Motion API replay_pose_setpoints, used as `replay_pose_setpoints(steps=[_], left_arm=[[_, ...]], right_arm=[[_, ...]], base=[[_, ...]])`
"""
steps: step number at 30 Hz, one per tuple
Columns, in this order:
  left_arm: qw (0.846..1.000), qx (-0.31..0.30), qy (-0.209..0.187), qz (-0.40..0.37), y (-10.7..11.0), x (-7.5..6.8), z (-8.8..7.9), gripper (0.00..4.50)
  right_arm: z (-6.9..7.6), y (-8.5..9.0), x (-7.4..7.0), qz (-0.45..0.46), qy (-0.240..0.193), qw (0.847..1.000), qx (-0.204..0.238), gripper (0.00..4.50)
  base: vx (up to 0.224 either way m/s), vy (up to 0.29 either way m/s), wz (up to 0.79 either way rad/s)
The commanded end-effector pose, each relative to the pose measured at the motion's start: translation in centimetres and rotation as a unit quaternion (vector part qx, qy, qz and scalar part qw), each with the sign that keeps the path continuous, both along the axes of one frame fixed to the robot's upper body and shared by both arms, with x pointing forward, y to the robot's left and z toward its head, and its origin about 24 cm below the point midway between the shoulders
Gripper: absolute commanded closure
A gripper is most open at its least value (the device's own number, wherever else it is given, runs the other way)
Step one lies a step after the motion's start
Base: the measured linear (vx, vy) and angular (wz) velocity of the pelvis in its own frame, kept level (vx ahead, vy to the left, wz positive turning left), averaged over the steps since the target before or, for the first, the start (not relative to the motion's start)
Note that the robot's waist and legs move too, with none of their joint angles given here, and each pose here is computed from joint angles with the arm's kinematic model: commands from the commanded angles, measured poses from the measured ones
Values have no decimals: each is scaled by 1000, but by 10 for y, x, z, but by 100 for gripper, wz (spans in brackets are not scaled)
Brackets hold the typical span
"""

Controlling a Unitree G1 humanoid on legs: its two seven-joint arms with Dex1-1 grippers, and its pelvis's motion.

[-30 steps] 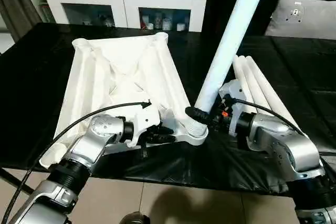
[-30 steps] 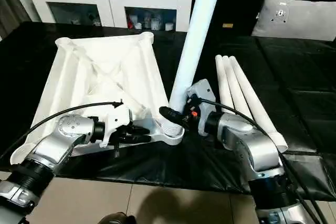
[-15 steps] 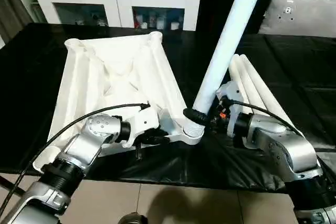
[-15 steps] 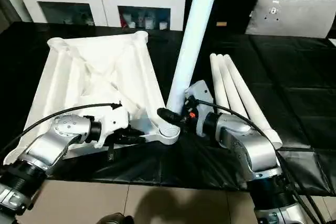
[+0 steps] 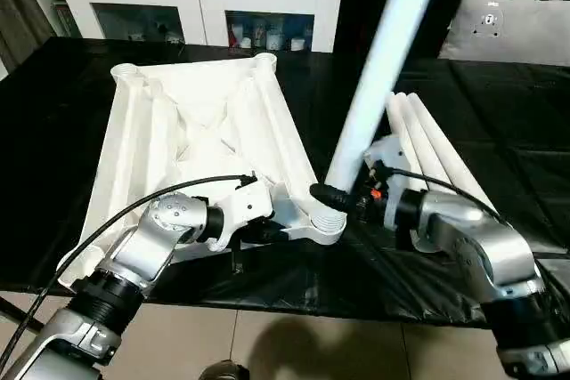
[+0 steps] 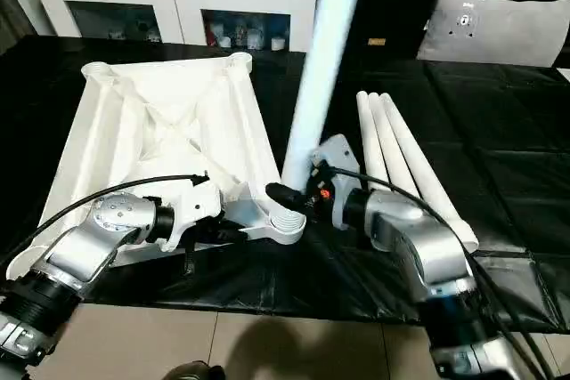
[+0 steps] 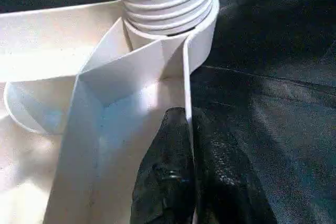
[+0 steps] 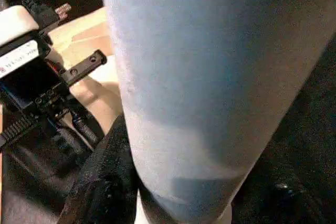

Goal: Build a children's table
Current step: Insert table leg to table base

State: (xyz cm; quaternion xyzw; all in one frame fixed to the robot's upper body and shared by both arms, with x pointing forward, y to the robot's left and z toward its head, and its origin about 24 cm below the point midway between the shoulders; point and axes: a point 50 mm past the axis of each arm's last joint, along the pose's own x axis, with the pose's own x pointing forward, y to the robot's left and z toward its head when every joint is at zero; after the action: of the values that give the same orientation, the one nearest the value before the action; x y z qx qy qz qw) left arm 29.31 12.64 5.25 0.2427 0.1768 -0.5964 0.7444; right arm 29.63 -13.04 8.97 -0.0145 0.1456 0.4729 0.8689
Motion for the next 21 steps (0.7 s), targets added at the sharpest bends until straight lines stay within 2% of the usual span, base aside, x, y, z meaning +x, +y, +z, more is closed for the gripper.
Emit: replay_pose_setpoints(steps=[1, 5, 10, 13, 15, 21], left_arm=[[999, 34, 8, -24, 4, -5, -11, 450], [997, 45, -1, -66, 1, -5, -10, 450], [992, 72, -25, -98, -1, 6, -8, 450], [991, 77, -37, -103, -5, 17, -2, 450], [991, 80, -37, -98, -5, 21, -1, 450], [997, 73, 13, -24, 9, 24, -11, 450]], right_arm=[[-6, -2, 1, 16, 19, 999, -25, 261], [-8, -3, 3, 31, 25, 998, -46, 261], [-8, -8, 5, 40, 31, 997, -60, 261], [-7, -12, 5, 39, 35, 997, -61, 261], [-7, -14, 5, 39, 35, 997, -61, 261], [-10, -16, 4, 27, 44, 997, -48, 261]], base=[[0, 0, 0], [0, 0, 0], [0, 0, 0], [0, 0, 0], [0, 0, 0], [0, 0, 0]])
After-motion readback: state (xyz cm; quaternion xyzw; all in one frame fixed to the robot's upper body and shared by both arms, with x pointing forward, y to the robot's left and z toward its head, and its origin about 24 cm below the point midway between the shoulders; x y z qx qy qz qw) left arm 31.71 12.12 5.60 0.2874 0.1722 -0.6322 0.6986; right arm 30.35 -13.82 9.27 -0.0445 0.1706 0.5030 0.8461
